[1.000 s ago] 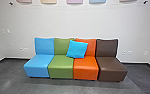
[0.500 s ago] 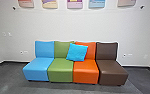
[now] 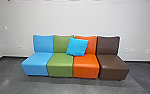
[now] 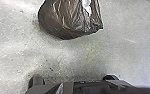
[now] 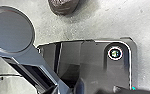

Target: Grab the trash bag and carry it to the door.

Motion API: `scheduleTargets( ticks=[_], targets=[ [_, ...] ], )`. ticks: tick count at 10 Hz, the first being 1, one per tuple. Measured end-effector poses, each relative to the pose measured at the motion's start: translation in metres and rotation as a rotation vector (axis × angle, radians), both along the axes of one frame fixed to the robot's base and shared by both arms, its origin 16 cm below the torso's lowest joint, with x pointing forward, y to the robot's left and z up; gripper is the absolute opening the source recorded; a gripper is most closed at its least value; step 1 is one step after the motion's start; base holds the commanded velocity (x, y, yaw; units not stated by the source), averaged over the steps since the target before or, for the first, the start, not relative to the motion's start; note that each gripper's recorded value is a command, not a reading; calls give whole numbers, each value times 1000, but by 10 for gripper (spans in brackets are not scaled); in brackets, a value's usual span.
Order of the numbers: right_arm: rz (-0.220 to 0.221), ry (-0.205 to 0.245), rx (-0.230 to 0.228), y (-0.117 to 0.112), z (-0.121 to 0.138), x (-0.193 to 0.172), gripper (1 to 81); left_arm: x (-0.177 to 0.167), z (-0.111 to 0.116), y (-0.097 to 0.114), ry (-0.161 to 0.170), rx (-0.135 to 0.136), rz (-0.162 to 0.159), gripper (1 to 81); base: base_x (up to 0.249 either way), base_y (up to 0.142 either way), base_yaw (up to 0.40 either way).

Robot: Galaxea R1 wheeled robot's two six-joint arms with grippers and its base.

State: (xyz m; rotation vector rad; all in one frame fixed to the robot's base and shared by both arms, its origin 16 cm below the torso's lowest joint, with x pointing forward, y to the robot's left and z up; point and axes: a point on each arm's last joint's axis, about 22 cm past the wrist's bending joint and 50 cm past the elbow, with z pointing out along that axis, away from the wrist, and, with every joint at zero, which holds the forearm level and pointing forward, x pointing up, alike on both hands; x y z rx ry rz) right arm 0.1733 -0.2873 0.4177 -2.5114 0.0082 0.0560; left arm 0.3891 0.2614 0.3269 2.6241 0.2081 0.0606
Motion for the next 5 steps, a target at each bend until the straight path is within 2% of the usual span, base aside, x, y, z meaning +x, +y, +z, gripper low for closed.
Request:
scheduleTargets(
  ticks=[2, 3, 5],
  targets=[
    [-2, 8, -18, -18, -10, 15, 811, 5, -24, -2, 28, 1, 2, 811, 0, 0, 0],
    [0, -11, -12, -17, -11, 30, 811, 9, -30, -7, 29, -5, -1, 811, 0, 0, 0],
    [11, -50, 21, -2, -16, 63, 811, 26, -44, -7, 13, 2, 0, 811, 0, 0, 0]
  ],
)
